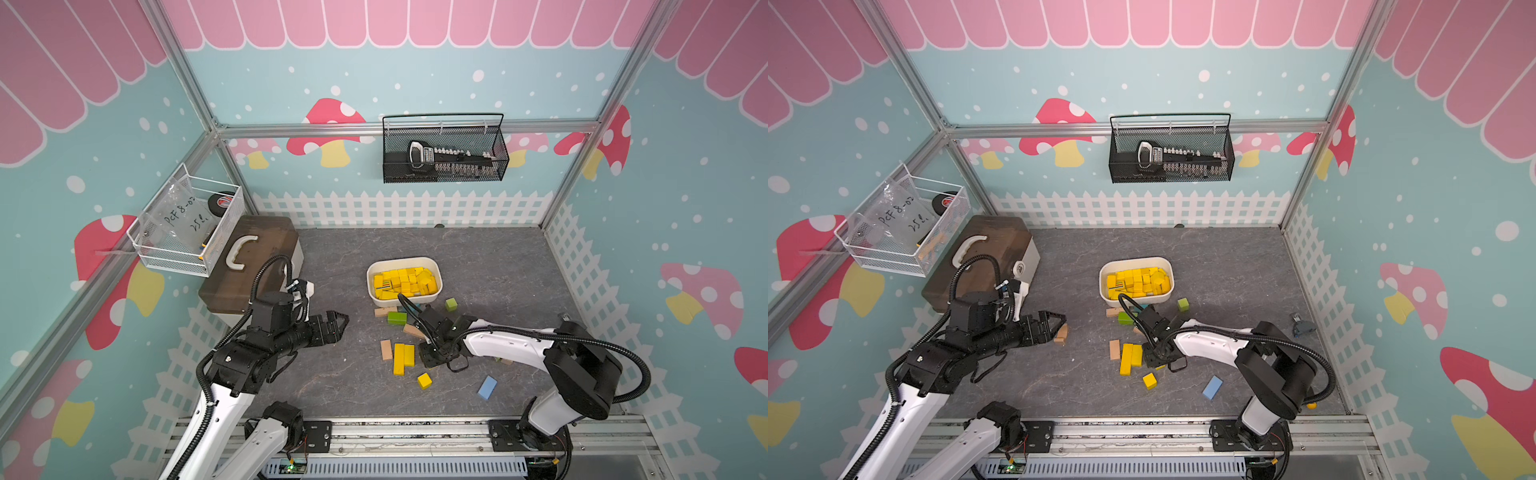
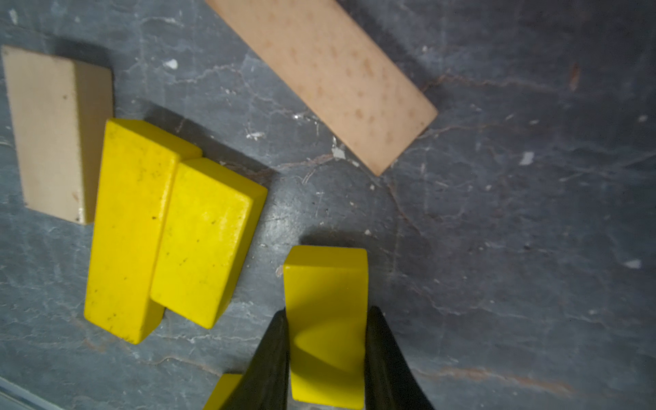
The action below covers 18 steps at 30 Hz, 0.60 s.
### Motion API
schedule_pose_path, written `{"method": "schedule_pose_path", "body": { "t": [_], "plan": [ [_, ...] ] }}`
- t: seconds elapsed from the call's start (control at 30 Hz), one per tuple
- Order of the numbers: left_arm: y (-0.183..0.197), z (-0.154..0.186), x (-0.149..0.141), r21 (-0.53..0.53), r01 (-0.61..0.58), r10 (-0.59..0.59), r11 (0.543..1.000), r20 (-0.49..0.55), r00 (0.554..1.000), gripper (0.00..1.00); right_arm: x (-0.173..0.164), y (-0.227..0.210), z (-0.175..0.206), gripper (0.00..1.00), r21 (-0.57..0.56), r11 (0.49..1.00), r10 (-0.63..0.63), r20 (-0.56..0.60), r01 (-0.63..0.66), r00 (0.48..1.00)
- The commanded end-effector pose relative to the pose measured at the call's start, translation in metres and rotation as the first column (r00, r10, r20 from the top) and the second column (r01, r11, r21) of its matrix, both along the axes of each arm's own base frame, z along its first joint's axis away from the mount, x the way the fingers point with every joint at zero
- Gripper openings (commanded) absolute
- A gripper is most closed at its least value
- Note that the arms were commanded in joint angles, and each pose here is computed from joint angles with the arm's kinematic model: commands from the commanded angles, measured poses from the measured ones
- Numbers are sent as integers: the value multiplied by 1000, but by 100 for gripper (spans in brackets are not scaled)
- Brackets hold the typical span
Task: Pick out the yellow building blocks
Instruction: Pick up the building block from the center of the board.
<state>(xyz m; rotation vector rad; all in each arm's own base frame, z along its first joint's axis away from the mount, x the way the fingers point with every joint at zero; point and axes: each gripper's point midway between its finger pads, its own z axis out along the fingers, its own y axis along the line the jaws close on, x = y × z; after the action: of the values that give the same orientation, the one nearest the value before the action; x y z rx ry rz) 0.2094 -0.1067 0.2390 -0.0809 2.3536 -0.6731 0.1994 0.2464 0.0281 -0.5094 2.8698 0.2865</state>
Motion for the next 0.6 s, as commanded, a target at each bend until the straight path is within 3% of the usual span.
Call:
{"method": "schedule_pose_path", "body": {
  "t": [0.0,0.27,0.57],
  "plan": [
    [-1,1,1,-15,-1,1,1000,7,1000,99,0,-7,10,26,6,1000,-30,43,29,999],
    [1,6,-3,-19,-4,5,1000,34,999,99,33,-3,53,29,66,996,-69,175,58,982],
    [2,9,-5,-20,3,-2,1000,54,999,99,102,7,104,28,100,993,-84,232,62,969]
  ]
}}
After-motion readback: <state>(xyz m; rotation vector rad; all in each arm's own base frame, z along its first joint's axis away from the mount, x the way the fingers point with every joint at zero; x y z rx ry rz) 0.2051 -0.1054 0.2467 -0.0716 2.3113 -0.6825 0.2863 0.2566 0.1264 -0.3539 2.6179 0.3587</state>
